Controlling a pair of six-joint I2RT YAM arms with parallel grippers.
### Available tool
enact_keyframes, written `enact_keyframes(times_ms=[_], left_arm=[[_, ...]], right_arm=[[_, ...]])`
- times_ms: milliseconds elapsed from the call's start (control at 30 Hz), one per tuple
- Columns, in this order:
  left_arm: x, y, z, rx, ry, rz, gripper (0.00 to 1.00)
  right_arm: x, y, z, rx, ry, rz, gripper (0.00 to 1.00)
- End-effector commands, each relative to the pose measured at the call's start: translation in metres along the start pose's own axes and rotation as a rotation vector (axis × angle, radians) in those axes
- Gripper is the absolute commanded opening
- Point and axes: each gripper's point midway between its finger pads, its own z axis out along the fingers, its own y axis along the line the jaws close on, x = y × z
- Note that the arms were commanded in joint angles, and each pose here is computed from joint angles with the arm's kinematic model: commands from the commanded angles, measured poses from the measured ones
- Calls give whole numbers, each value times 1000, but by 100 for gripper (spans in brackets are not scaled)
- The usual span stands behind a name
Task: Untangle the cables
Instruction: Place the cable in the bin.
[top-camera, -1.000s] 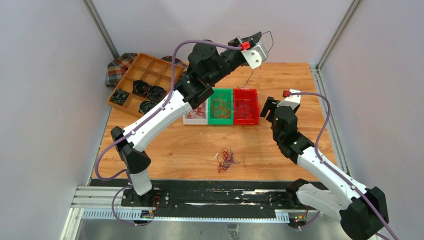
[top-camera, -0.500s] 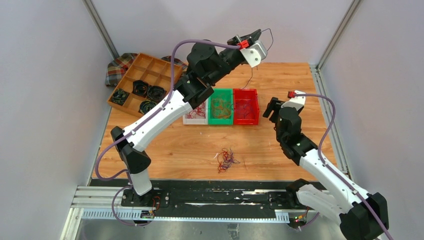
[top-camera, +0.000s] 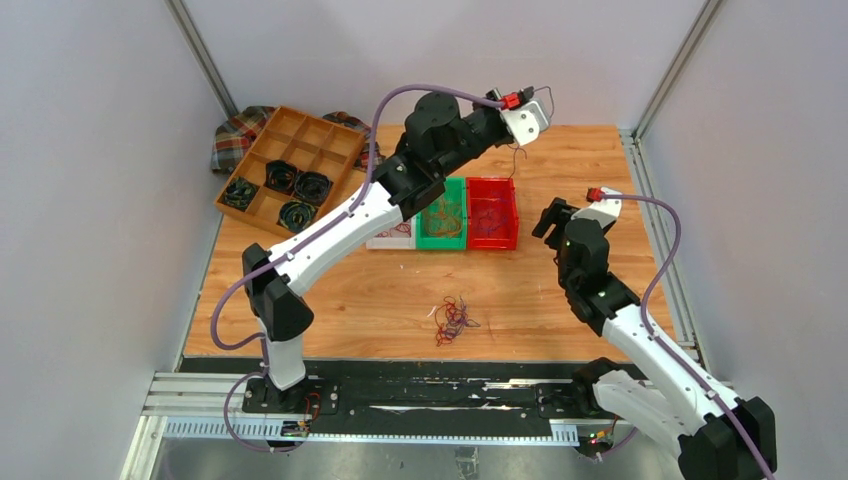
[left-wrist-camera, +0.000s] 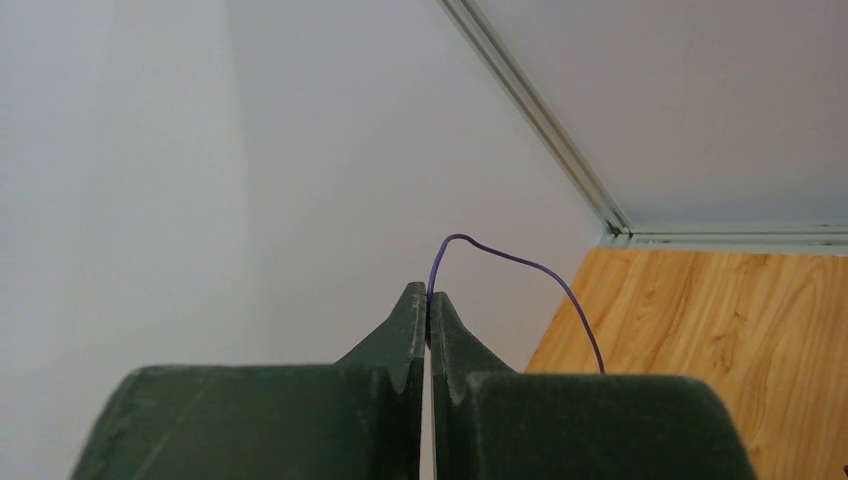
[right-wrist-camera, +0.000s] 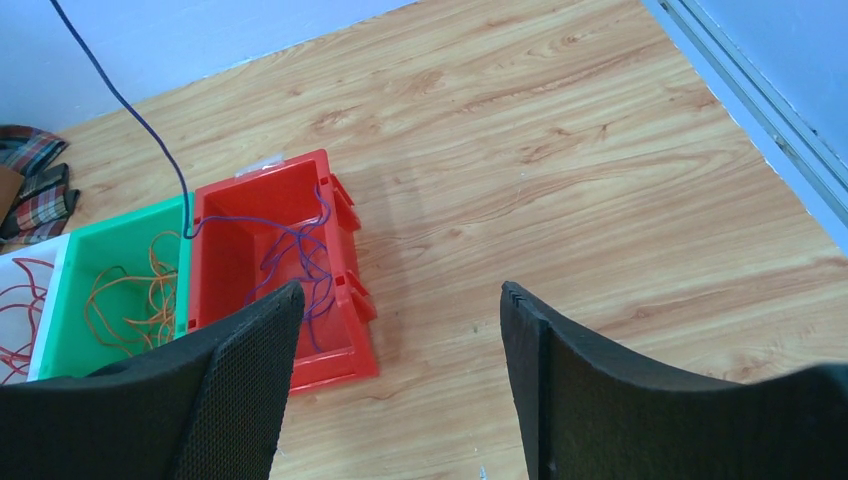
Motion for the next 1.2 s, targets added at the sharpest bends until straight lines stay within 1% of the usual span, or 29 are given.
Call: enact_keyframes(times_ms=[0,67,100,133,233,300,400,500,633,700,800,933,1033,1167], left_arm=[[-2,-2,-2,-1,12,16,0],[18,-14,-8,30,75,44,0],[35,-27,-14,75,128,55,0],[43,-33,-18,99,161,67,0],[74,-57,-33,171,266,56,1],[91,-69,-43,196,343,-14,1],[109,-90,-53,253,454,-197,1],[117,-108,-55,296,492,-297,1],[128,-133,-57,357,513,-364,1],[144,-143,-57,364,551,-364,0],[169,-148,-59,336,609,-349,0],[202,-155,-62,307,696,-297,1],[221,-163,-64,305,736,-283,0],[241,-177,-65,316,757,-292,1]], right_arm=[[0,-6,0,15,-1,38,72],[-2,-6,0,12,-2,38,72],[-2,-7,0,12,-2,40,72],[-2,-7,0,11,-1,41,72],[0,-9,1,17,4,40,72],[2,-11,2,28,6,46,72],[6,-17,2,45,10,57,72],[8,-23,2,59,11,79,72],[8,-31,1,75,7,94,72],[9,-35,1,83,7,96,72],[9,-38,2,92,11,98,72],[12,-41,4,99,20,98,72],[15,-45,7,111,30,98,72],[21,-46,10,117,44,101,72]])
